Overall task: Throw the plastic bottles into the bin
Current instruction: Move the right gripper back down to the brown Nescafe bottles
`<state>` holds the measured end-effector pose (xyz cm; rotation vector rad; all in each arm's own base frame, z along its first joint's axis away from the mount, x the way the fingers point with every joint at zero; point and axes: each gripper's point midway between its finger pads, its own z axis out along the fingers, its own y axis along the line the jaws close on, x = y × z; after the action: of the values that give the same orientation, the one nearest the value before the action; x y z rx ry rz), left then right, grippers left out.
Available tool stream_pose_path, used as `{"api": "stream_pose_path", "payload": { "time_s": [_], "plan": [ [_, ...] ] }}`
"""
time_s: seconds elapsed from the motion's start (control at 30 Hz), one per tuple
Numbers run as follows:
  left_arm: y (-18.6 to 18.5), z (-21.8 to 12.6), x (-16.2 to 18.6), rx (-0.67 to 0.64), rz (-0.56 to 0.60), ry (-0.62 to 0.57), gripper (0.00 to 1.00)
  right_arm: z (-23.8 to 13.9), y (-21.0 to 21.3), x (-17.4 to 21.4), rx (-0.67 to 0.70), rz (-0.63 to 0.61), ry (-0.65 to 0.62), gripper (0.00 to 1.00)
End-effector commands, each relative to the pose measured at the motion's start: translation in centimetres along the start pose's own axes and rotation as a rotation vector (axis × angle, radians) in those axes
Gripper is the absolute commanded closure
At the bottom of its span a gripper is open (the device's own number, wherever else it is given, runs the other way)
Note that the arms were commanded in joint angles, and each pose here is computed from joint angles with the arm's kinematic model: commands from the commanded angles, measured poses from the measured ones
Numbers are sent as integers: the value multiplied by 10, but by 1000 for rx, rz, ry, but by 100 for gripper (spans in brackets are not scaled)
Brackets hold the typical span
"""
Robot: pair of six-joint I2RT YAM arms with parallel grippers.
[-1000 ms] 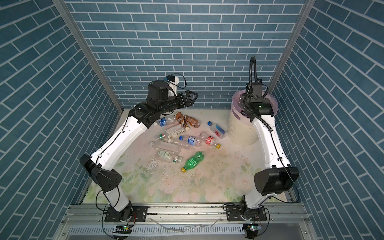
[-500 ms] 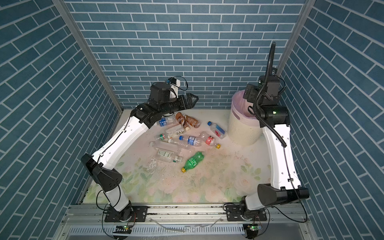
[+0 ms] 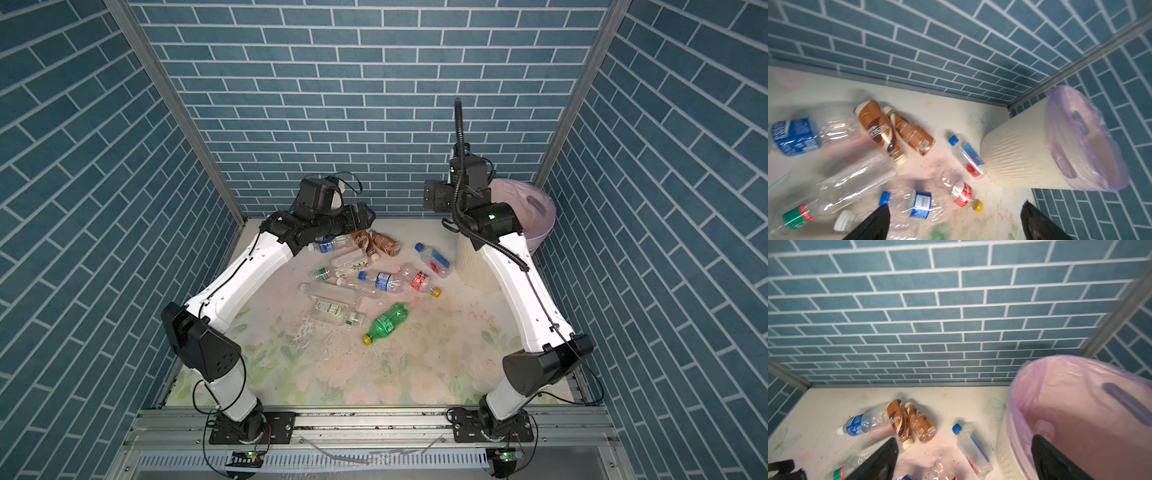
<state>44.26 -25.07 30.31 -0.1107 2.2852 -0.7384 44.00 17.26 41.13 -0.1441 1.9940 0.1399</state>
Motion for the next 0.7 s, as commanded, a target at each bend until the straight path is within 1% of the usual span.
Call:
{"api": "stream_pose_path", "payload": {
  "time_s": [0.0, 0.1, 0.27, 0.33, 0.43, 0.47, 0.63, 0.67],
  "plan": [
    [25, -11, 1, 10, -101, 13, 1, 36, 34, 21, -91, -67, 60, 1],
    [44, -9, 7, 27, -160, 33, 1, 71, 55, 49, -151, -88, 138, 1],
    [57, -5, 15, 36, -182, 59, 1, 126, 79, 93, -218, -112, 252, 1],
    [63, 0, 19, 53, -213, 81, 0, 147, 88, 112, -245, -125, 289, 1],
    [73, 5, 24, 65, -256, 104, 1, 173, 98, 134, -280, -154, 323, 1],
    [77, 7, 25, 63, -265, 108, 1, 186, 102, 149, -293, -164, 351, 1],
    [86, 11, 35, 65, -277, 129, 1, 220, 116, 179, -342, -213, 379, 1],
    [88, 12, 37, 67, -279, 137, 1, 225, 121, 183, -375, -214, 382, 1]
  ]
}}
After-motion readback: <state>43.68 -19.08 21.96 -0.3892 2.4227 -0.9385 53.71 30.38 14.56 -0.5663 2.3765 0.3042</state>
